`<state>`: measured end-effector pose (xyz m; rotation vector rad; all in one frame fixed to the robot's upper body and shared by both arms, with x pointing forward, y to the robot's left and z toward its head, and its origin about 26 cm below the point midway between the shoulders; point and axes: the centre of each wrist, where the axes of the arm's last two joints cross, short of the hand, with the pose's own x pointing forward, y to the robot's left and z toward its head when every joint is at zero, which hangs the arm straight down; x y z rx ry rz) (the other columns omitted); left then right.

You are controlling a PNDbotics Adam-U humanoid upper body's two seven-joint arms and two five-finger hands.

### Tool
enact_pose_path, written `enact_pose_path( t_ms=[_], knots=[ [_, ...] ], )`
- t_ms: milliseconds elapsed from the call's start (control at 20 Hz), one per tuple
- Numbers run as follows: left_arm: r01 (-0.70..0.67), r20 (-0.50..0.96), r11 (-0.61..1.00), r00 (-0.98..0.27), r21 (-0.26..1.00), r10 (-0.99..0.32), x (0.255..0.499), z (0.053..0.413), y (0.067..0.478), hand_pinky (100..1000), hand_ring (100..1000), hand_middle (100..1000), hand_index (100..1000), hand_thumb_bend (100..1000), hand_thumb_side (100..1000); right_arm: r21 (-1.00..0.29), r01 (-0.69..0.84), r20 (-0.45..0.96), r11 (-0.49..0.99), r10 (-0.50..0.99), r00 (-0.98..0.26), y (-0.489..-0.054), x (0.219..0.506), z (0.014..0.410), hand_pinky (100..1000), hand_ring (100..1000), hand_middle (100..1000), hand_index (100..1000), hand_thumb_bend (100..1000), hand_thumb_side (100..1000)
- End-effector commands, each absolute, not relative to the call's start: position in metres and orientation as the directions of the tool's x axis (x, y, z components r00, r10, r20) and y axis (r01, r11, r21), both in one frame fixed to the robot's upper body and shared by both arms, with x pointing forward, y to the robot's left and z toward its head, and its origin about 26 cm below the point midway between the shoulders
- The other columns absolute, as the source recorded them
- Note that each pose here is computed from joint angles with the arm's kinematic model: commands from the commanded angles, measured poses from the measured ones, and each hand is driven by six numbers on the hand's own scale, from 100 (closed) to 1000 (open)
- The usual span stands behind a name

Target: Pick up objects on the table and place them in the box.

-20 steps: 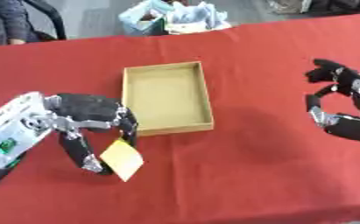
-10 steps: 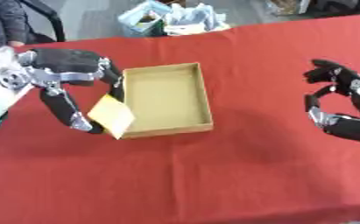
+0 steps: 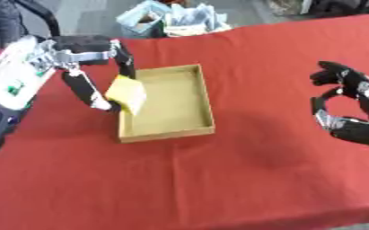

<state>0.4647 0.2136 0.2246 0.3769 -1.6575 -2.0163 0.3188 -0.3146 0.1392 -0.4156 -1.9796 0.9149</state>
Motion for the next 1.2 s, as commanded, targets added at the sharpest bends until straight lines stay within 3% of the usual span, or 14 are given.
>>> enact_pose_path(
  t_ms=[50,700,800,900,1200],
  knots=[
    [0.155,0.005,-0.335,-0.913,0.929,-0.408,0.475,0.228,0.207,719,606,401,578,363,100,-0.739,-0.056,0.575,0.672,0.586,-0.571,-0.313,0.32,0.147,632,809,779,964,100,269],
    [0.101,-0.072,-0.319,-0.87,0.942,-0.488,0.49,0.194,0.182,721,631,455,626,379,172,-0.733,-0.07,0.578,0.676,0.566,-0.588,-0.307,0.322,0.149,631,809,778,964,100,272],
    [0.079,-0.086,-0.305,-0.867,0.949,-0.492,0.49,0.195,0.181,724,645,511,674,409,202,-0.733,-0.07,0.579,0.677,0.566,-0.587,-0.307,0.322,0.149,631,809,778,964,100,272],
    [0.061,-0.098,-0.294,-0.862,0.954,-0.498,0.49,0.197,0.182,738,683,603,736,513,297,-0.732,-0.07,0.58,0.677,0.566,-0.586,-0.307,0.322,0.148,631,809,778,964,100,272],
    [-0.011,-0.152,-0.275,-0.854,0.961,-0.498,0.485,0.217,0.186,771,731,694,790,656,432,-0.731,-0.068,0.581,0.679,0.569,-0.582,-0.308,0.322,0.147,631,809,778,964,100,271]
  ],
)
